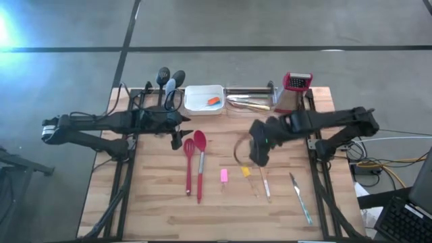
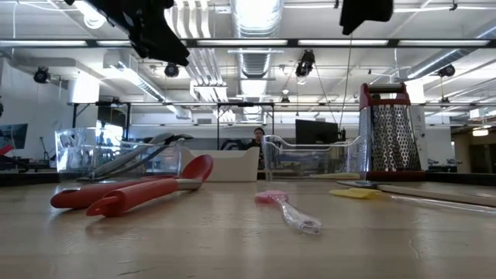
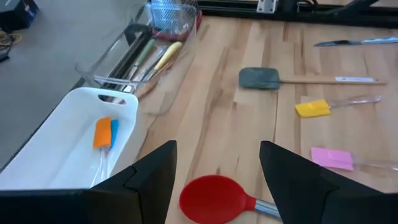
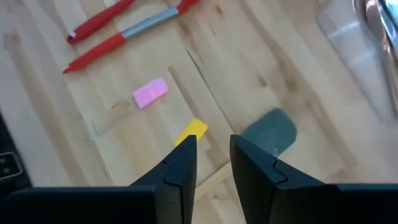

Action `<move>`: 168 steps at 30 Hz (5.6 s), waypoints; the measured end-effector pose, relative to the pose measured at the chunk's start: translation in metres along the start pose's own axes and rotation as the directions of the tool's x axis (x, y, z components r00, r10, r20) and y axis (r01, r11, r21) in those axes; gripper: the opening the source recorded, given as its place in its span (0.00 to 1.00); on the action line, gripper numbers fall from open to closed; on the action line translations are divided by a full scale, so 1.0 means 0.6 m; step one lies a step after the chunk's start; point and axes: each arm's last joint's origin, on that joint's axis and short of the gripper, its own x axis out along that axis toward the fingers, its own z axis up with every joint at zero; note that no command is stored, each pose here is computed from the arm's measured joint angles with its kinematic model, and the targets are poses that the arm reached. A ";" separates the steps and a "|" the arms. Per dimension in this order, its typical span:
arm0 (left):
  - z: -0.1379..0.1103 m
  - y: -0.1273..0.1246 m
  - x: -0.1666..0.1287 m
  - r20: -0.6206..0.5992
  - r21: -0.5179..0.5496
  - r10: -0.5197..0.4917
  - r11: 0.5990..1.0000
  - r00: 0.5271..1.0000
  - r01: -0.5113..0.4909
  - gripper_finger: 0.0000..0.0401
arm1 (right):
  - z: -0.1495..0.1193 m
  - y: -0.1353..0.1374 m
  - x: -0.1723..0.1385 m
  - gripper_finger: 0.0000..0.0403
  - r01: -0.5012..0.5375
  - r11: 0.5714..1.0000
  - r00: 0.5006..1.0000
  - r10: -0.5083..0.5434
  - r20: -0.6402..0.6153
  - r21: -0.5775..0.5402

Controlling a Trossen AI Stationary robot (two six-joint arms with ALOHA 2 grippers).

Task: Pick & Place Kitchen Items
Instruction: Put the yellow spatula into the white bin

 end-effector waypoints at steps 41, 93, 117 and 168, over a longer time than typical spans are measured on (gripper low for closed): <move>-0.025 -0.003 0.018 0.004 -0.024 0.000 1.000 1.000 0.000 0.59 | -0.100 0.057 0.359 0.62 0.107 0.978 0.941 -0.158 -0.300 -0.180; -0.035 -0.007 0.036 0.134 -0.073 -0.019 0.997 0.991 0.029 0.59 | 0.004 0.068 0.138 0.05 -0.055 0.979 0.967 0.102 0.235 -0.199; 0.007 -0.063 0.143 0.628 0.211 -0.417 0.904 0.657 0.372 0.58 | 0.066 0.075 0.022 0.05 -0.040 0.910 0.616 0.348 0.707 -0.413; 0.048 0.022 0.133 0.100 0.171 -0.097 0.982 0.990 0.079 0.03 | -0.029 -0.019 -0.040 0.48 -0.097 0.977 0.887 0.170 0.428 -0.188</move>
